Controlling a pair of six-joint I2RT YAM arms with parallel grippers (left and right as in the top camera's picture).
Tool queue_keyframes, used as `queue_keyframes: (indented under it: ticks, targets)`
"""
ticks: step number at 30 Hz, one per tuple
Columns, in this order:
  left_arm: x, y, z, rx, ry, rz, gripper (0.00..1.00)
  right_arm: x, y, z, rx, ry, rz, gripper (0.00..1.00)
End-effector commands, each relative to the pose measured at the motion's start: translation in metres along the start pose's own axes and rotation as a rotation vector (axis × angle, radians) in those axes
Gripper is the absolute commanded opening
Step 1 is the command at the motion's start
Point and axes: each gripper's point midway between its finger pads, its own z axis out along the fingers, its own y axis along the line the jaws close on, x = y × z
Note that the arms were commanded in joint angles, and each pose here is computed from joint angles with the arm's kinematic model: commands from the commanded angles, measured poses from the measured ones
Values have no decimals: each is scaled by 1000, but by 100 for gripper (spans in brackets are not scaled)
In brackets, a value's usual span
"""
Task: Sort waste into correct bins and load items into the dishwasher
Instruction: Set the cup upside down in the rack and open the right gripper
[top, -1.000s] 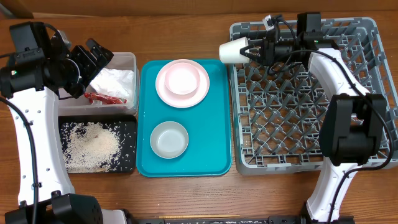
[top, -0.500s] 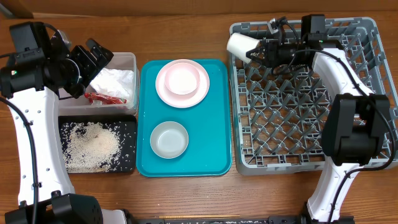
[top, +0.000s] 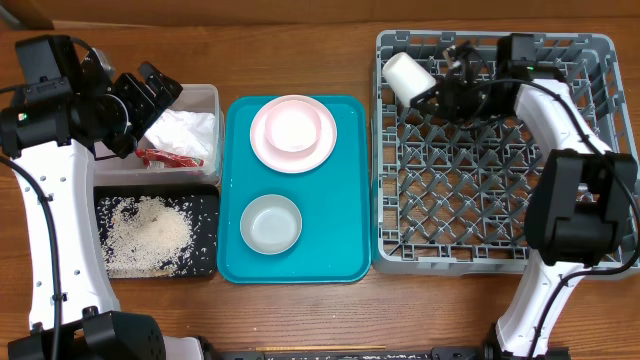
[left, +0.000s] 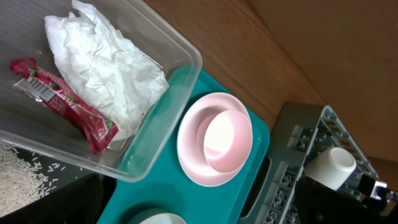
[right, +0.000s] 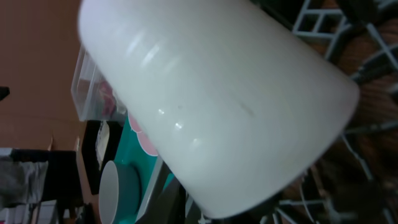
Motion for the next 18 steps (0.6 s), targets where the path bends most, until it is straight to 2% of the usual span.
queue_keyframes:
  ticks: [1, 6, 9, 18]
  targets:
    - [-4, -6, -9, 10, -30, 4, 100, 5, -10, -3, 30, 10, 24, 23]
    - [-4, -6, -9, 10, -30, 4, 100, 3, 5, -13, 38, 12, 25, 30]
    - [-4, -6, -9, 10, -30, 4, 100, 1, 10, -26, 112, 11, 8, 32]
    - [-4, -6, -9, 10, -30, 4, 100, -10, 57, -60, 293, -31, -123, 33]
